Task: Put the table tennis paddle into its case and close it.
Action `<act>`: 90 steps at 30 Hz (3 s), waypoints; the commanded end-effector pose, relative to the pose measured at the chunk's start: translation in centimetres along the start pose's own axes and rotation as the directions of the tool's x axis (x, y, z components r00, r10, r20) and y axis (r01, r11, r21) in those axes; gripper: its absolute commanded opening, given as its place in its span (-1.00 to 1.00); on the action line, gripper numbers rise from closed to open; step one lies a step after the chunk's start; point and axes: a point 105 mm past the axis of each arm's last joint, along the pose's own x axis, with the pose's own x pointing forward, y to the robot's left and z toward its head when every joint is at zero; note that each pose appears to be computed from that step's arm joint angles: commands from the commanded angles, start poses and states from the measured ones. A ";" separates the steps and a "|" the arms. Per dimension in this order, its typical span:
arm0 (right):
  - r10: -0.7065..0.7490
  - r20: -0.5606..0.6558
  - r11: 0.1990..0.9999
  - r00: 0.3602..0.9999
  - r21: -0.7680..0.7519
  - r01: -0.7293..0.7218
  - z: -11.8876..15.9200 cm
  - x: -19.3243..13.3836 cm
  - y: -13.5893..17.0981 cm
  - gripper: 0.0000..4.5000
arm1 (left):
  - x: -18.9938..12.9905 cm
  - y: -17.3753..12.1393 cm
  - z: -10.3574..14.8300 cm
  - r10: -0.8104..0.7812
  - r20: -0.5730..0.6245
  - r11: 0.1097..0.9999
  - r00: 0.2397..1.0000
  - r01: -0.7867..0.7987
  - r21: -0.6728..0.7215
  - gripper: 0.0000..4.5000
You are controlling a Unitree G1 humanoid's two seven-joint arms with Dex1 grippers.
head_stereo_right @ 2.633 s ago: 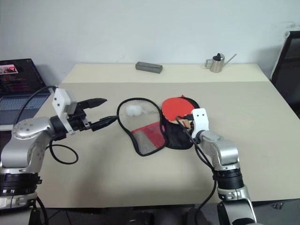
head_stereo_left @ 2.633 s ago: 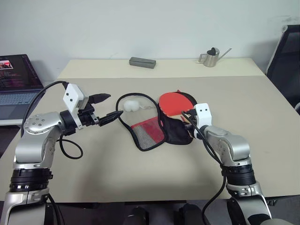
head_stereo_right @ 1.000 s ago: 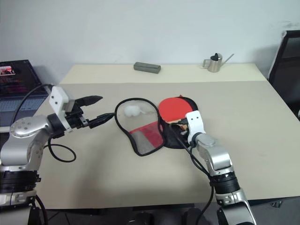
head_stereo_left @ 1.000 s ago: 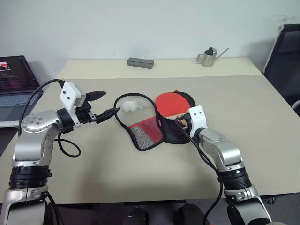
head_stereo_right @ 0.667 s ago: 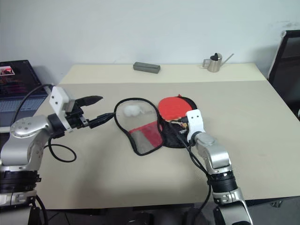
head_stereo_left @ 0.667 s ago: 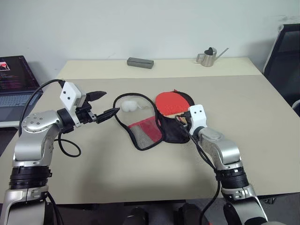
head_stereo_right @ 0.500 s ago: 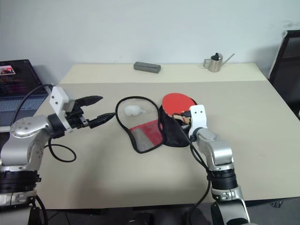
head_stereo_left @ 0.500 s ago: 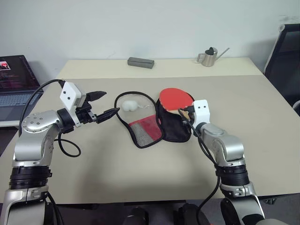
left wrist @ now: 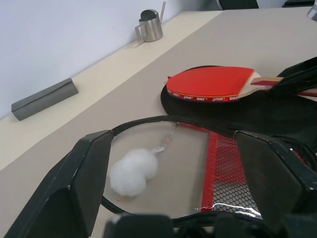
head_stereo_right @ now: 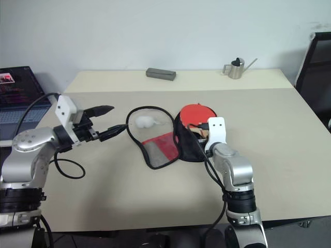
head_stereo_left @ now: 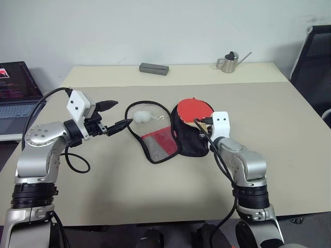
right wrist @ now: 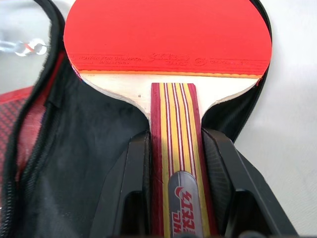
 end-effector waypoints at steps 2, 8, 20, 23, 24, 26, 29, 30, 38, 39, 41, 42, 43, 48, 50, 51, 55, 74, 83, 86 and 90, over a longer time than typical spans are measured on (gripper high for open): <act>-0.013 0.079 1.000 0.997 0.007 0.012 1.6 -0.3 0.5 -0.49 | 0.1 0.2 1.3 0.002 0.032 0.999 0.999 -0.003 0.048 0.90; 0.035 0.066 0.999 0.997 0.026 -0.037 1.1 -0.3 1.7 -0.49 | 0.1 0.1 1.3 -0.001 0.032 0.999 0.999 -0.001 0.045 0.90; 0.091 0.137 0.994 0.986 0.040 -0.097 3.0 -1.5 2.8 0.82 | 0.2 0.0 1.3 -0.006 0.035 0.999 0.999 0.004 0.041 0.90; 0.141 0.202 0.988 0.969 0.034 -0.151 4.7 -2.3 2.9 0.82 | 0.0 -0.1 1.1 -0.015 0.024 0.999 1.000 0.014 0.032 0.90; 0.164 0.233 0.984 0.959 0.029 -0.175 5.5 -2.7 2.6 0.82 | -0.2 -0.3 0.9 -0.026 0.013 0.999 1.000 0.026 0.026 0.90; 0.223 0.266 0.975 0.938 -0.040 -0.221 6.5 -3.4 2.2 0.82 | -0.5 -0.7 0.5 -0.055 -0.003 0.998 0.999 0.055 0.009 0.90; 0.341 0.221 0.938 0.914 -0.145 -0.315 5.5 -4.3 1.7 0.74 | -1.1 -1.8 0.0 -0.118 -0.025 0.993 0.993 0.117 -0.030 0.90; 0.365 0.199 0.927 0.910 -0.166 -0.336 4.9 -4.6 1.1 0.65 | -1.3 -2.0 -0.2 -0.129 -0.035 0.991 0.991 0.128 -0.043 0.90; 0.455 0.087 0.828 0.886 -0.408 -0.385 2.3 -5.5 -1.6 -0.48 | -2.0 -2.9 -1.0 -0.162 -0.058 0.984 0.985 0.156 -0.089 0.90; 0.444 0.090 0.825 0.892 -0.429 -0.367 2.3 -5.4 -2.0 -0.65 | -2.0 -3.3 -1.0 -0.179 -0.059 0.980 0.982 0.173 -0.094 0.90; 0.439 0.087 0.815 0.894 -0.458 -0.355 2.1 -5.2 -2.5 -0.96 | -2.1 -3.8 -1.0 -0.200 -0.061 0.976 0.978 0.194 -0.098 0.90; 0.446 0.081 0.808 0.892 -0.466 -0.361 2.0 -5.1 -2.6 -0.98 | -2.0 -3.9 -0.9 -0.206 -0.062 0.975 0.977 0.199 -0.098 0.90; 0.453 0.066 0.799 0.889 -0.474 -0.371 1.8 -5.0 -2.7 -0.98 | -1.9 -4.0 -0.8 -0.207 -0.060 0.975 0.977 0.201 -0.097 0.90; 0.465 0.014 0.769 0.885 -0.502 -0.396 0.6 -4.6 -2.9 -0.98 | -1.5 -4.1 -0.4 -0.217 -0.053 0.973 0.975 0.212 -0.088 0.90; 0.464 -0.015 0.757 0.886 -0.512 -0.406 -0.2 -4.3 -2.8 -0.98 | -1.3 -4.3 -0.3 -0.224 -0.050 0.972 0.973 0.220 -0.084 0.90; 0.468 -0.027 0.749 0.884 -0.519 -0.412 -0.5 -4.2 -2.7 -0.98 | -1.2 -4.4 -0.3 -0.230 -0.049 0.971 0.972 0.226 -0.081 0.90; 0.469 -0.061 0.727 0.881 -0.540 -0.425 -1.5 -3.9 -2.7 -0.98 | -1.0 -4.8 0.0 -0.254 -0.044 0.965 0.966 0.250 -0.079 0.90; 0.490 -0.097 0.675 0.866 -0.587 -0.448 -2.3 -3.4 -2.2 -0.98 | -1.2 -6.7 1.4 -0.422 -0.068 0.906 0.904 0.421 -0.036 0.90; 0.534 -0.105 0.647 0.839 -0.588 -0.486 -2.4 -3.9 -0.9 -0.98 | -1.0 -6.7 1.3 -0.419 -0.066 0.908 0.905 0.418 -0.039 0.90; 0.548 -0.097 0.649 0.831 -0.578 -0.495 -2.3 -3.9 -0.5 -0.98 | -1.0 -6.8 1.2 -0.418 -0.063 0.908 0.906 0.416 -0.043 0.90; 0.561 -0.087 0.651 0.824 -0.568 -0.503 -2.3 -3.9 0.2 -0.98 | -1.0 -6.8 1.0 -0.416 -0.063 0.909 0.907 0.414 -0.050 0.90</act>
